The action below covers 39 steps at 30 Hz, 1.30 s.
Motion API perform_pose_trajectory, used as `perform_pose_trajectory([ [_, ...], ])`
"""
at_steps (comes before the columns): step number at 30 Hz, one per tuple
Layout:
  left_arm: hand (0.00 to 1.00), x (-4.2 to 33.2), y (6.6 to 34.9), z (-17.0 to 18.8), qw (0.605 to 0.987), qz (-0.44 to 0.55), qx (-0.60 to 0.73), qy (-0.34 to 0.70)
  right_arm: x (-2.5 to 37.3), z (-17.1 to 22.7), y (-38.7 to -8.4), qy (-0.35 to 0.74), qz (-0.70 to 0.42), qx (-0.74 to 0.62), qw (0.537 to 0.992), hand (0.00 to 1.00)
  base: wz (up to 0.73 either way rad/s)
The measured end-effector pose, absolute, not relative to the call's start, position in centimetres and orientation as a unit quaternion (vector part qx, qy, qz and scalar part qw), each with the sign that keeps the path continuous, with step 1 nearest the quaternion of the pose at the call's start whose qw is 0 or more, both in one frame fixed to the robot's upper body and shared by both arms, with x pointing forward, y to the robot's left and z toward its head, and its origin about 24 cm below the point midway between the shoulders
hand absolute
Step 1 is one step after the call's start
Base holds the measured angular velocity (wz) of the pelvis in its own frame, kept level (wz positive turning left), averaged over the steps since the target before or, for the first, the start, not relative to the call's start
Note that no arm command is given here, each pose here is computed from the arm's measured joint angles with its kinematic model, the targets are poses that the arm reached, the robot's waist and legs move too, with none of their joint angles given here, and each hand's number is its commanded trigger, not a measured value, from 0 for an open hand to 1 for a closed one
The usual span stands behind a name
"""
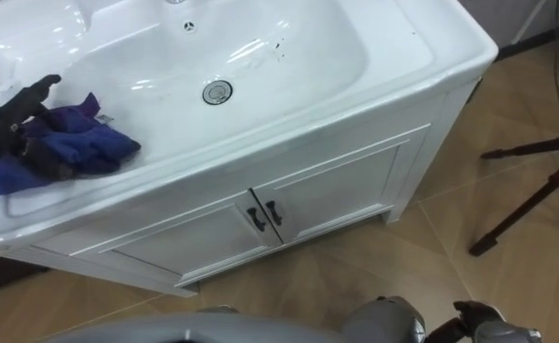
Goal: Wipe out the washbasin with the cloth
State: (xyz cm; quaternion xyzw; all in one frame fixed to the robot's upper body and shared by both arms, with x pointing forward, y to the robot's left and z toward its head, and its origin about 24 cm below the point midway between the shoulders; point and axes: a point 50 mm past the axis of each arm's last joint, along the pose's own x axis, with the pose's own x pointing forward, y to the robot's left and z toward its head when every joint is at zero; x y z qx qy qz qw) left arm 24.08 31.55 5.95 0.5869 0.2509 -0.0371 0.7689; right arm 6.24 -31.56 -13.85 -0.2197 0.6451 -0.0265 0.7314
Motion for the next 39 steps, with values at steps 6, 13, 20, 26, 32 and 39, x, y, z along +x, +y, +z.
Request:
perform_pose_trajectory([
  [6,0.00,24.7,32.1,7.3,0.746,-0.014,0.623,0.235,6.0,-13.6,-32.2,0.647,-0.030,-0.224,0.728,0.00,0.05],
  [13,0.00,25.0,31.7,8.9,0.741,0.018,0.645,0.187,5.9,-13.5,-32.4,0.644,-0.035,-0.223,0.731,0.00,0.04],
  [20,0.00,25.4,30.6,11.9,0.717,0.051,0.687,0.106,6.0,-13.5,-32.4,0.641,-0.029,-0.220,0.735,0.00,0.01],
  [26,0.00,25.3,30.6,12.2,0.703,0.061,0.701,0.099,6.2,-13.4,-32.4,0.638,-0.033,-0.221,0.737,0.00,0.00],
  [32,0.00,25.3,30.6,12.3,0.703,0.068,0.702,0.092,6.5,-13.4,-32.4,0.633,-0.035,-0.224,0.741,0.00,0.00],
  [39,0.00,25.3,30.6,12.3,0.702,0.070,0.703,0.091,6.4,-13.4,-32.4,0.632,-0.037,-0.225,0.740,0.00,0.00],
])
